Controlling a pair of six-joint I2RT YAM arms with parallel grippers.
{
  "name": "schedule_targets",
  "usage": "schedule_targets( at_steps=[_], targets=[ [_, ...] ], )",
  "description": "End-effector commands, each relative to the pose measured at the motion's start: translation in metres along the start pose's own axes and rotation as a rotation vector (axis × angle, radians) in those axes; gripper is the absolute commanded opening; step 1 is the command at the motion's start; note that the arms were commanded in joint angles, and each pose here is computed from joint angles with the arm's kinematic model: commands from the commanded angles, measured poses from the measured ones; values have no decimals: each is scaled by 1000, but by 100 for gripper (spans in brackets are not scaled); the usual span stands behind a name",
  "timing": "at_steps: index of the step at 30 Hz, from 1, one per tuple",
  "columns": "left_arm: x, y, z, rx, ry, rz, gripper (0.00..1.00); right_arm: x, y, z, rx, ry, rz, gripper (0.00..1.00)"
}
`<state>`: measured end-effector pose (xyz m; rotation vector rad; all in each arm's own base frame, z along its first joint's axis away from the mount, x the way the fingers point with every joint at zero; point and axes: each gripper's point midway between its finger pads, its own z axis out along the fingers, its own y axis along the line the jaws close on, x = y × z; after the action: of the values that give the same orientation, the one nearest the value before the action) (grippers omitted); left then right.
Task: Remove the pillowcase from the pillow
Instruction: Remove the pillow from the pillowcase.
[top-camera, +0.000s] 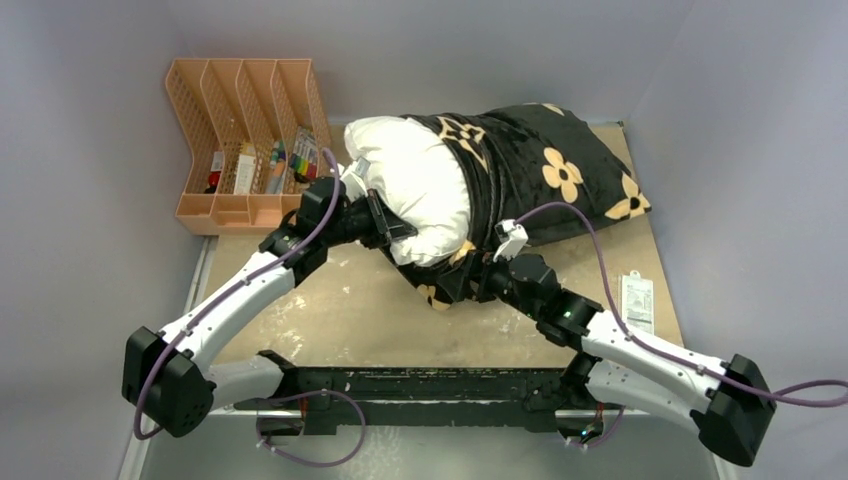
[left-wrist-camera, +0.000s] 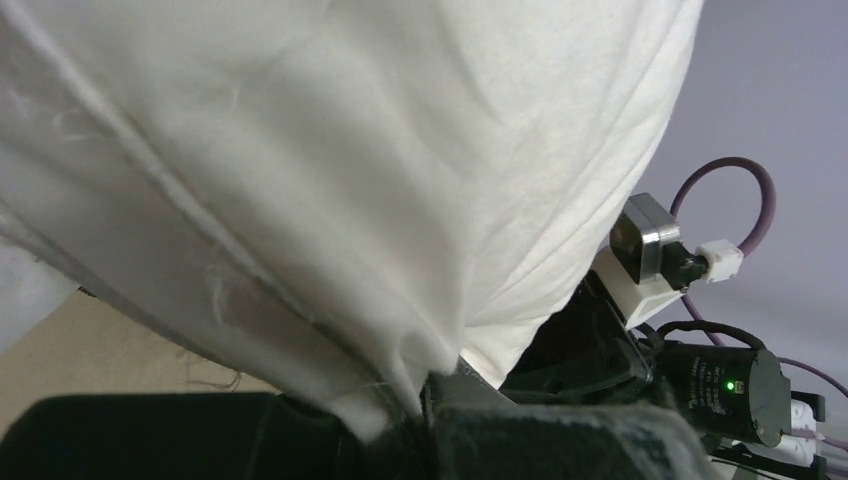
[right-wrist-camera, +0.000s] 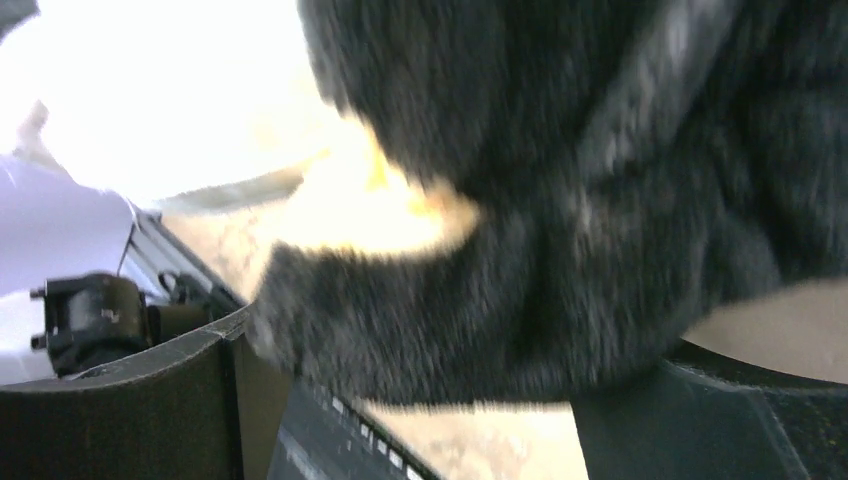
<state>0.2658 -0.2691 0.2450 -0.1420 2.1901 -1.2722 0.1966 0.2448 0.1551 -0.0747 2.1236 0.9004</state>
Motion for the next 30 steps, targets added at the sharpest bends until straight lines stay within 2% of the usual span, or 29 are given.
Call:
schedule_targets(
  at_steps=[1,4,9,10,13,15,16,17,19,21,23,25,26,28,30],
  targets=[
    [-41,-64,-17,170,-134,94,0,-77,46,16,-192,-366,-19,94],
    [-49,-72,-19,175,-160,82,0,-80,69,33,-269,-419,-161,95],
    [-73,-96,-18,191,-206,89,0,-77,83,51,-226,-605,-446,89],
    [-80,-103,-16,195,-212,96,0,-82,76,54,-170,-646,-460,82],
    [-93,-116,-15,192,-222,110,0,-100,55,49,-48,-781,-480,49],
    [-99,-121,-17,178,-229,122,0,-114,41,42,67,-858,-540,18],
    [-104,-116,-19,132,-249,133,0,-121,36,39,129,-879,-568,6],
    [-109,-113,-22,96,-274,155,0,-125,29,36,185,-885,-591,0],
    [-122,-102,-29,0,-317,194,0,-126,15,33,275,-861,-634,0],
    [-132,-95,-34,-60,-323,225,0,-114,-1,39,341,-775,-694,0],
    [-149,-85,-42,-102,-333,229,0,-96,-26,43,420,-676,-686,0],
    [-175,-70,-57,-148,-390,206,0,-81,-49,35,452,-632,-569,0],
    [-187,-65,-66,-155,-426,189,0,-69,-50,36,403,-590,-506,0],
    [-206,-69,-79,-130,-478,177,0,-33,-47,46,284,-416,-388,0],
    [-215,-81,-82,-96,-487,187,0,-9,-57,47,289,-314,-344,0]
  ],
)
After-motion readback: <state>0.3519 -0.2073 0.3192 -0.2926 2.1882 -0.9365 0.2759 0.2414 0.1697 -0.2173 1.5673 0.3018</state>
